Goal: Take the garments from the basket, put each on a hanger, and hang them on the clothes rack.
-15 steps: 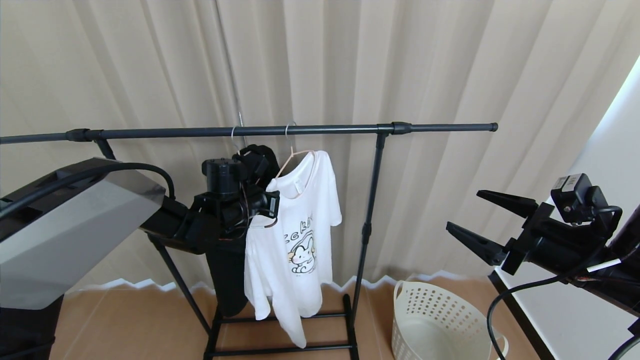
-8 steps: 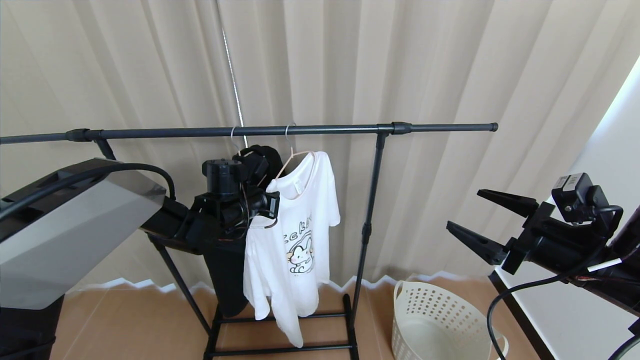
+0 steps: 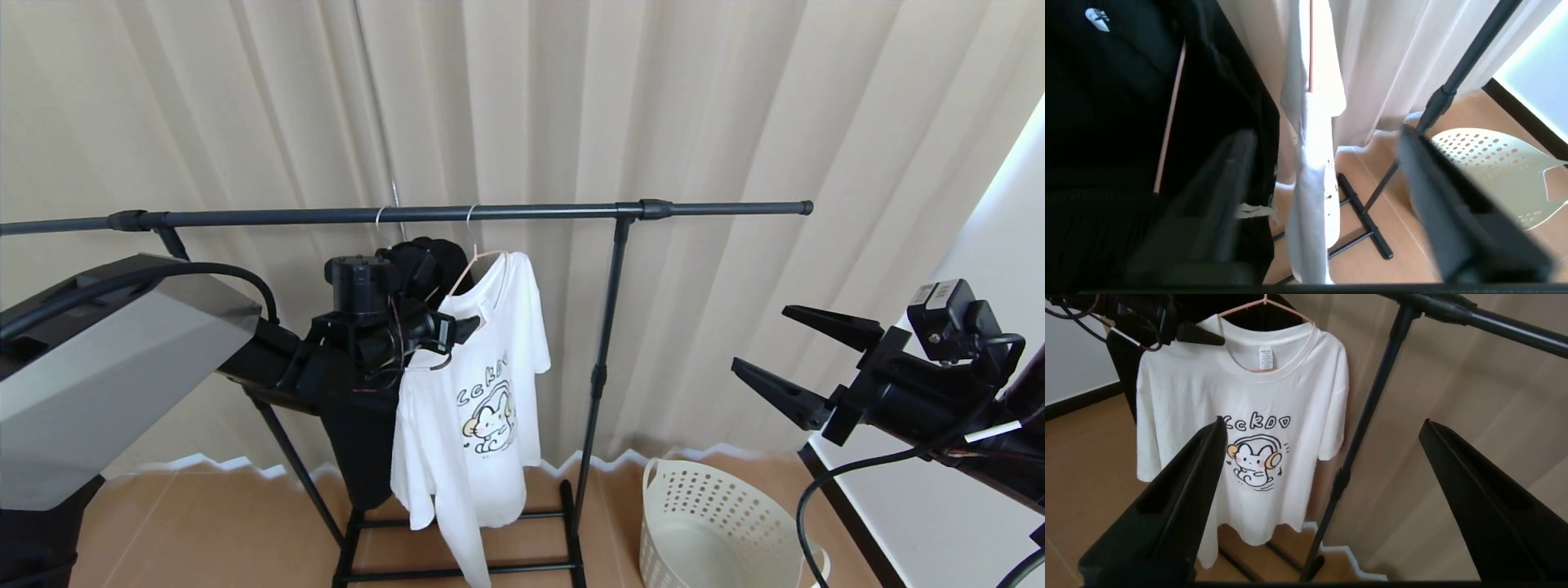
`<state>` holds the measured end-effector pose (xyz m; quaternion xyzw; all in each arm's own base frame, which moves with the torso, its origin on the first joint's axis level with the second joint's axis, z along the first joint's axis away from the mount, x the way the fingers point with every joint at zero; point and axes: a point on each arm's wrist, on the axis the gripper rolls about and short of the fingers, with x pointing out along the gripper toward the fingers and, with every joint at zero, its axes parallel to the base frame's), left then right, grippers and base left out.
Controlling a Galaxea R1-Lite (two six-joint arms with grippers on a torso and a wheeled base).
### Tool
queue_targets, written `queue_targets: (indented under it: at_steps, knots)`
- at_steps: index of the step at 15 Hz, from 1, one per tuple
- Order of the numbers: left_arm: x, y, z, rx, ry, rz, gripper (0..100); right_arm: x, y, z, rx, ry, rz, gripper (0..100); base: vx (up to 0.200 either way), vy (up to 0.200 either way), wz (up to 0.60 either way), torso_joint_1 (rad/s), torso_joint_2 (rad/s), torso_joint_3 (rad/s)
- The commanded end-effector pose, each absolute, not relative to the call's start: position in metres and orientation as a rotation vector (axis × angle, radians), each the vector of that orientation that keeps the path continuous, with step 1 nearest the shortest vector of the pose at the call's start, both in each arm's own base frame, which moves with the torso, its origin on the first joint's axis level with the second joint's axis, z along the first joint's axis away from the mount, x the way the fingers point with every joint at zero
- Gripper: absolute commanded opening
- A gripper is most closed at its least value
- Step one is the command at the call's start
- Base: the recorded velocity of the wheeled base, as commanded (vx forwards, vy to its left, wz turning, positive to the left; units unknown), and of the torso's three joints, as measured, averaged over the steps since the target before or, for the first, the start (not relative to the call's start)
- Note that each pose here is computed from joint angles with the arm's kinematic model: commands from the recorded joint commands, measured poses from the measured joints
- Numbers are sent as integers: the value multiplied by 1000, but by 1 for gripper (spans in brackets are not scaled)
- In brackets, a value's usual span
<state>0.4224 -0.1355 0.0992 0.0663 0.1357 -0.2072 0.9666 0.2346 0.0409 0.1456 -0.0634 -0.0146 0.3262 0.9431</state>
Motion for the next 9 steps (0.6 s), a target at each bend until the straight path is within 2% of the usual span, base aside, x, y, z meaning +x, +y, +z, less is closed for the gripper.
queue_targets:
  at_steps: [1,9]
  knots:
    - [422,-135,102,131,271,-418,100,234,41,146,-130,-32,666,100,0,0,0,0,0,0]
    - [395,-127,135,125,231,-420,100,234,41,147,-131,-38,664,100,0,0,0,0,0,0]
